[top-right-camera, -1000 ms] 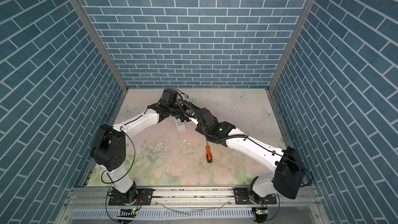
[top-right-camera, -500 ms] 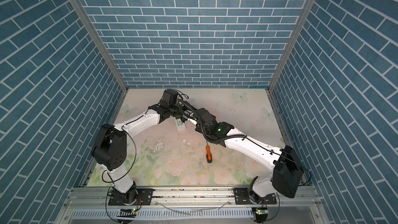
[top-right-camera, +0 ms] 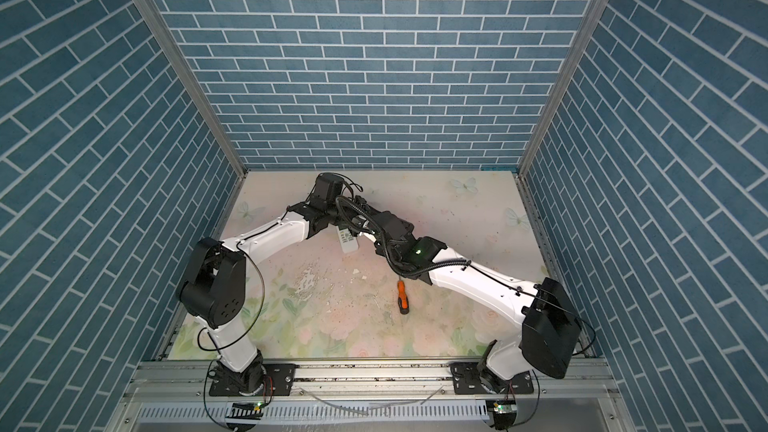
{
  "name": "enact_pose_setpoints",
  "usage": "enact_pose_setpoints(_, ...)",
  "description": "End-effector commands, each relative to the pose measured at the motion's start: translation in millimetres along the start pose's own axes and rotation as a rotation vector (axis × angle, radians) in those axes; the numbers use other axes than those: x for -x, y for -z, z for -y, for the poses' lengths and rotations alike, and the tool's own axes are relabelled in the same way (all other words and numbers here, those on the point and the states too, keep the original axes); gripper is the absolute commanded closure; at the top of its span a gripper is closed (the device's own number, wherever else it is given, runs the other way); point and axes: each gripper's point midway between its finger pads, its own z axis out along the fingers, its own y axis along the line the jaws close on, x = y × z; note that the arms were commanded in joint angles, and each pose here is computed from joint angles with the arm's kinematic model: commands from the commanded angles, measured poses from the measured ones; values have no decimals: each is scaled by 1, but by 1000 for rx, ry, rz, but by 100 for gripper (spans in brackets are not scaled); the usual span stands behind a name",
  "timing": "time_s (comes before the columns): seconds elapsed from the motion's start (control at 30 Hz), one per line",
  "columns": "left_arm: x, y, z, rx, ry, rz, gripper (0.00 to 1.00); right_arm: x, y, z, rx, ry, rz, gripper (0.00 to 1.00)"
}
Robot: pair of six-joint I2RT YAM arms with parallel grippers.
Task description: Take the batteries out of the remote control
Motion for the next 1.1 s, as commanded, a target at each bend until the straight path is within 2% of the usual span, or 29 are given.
enact_pose_setpoints(0.0, -2, -3, 21, -94, -93, -13, 100, 41, 10, 17, -24, -172, 137, 85)
enact_pose_setpoints(0.27, -4, -2, 35, -147, -94, -22, 100, 38, 14, 24, -64, -193, 140, 58)
enact_pose_setpoints(0.6, 8, 3, 42, -188, -86, 2, 100, 32, 30, 30, -63, -224, 149, 34)
enact_pose_setpoints(0.67, 13, 3, 46, -201, -90, 11, 100, 30, 37, 30, -43, -237, 153, 24)
enact_pose_setpoints(0.73, 16, 3, 49, -212, -98, 18, 100, 28, 43, 31, -31, -252, 155, 5)
enact_pose_setpoints(0.77, 17, 2, 50, -217, -101, 19, 100, 29, 47, 33, -30, -264, 161, 1)
enact_pose_setpoints(0.97, 29, -2, 45, -240, -107, 41, 100, 43, 78, 49, 17, -383, 243, 1)
enact_pose_setpoints(1.07, 42, -2, 43, -272, -124, 80, 100, 50, 97, 64, 30, -504, 299, 1)
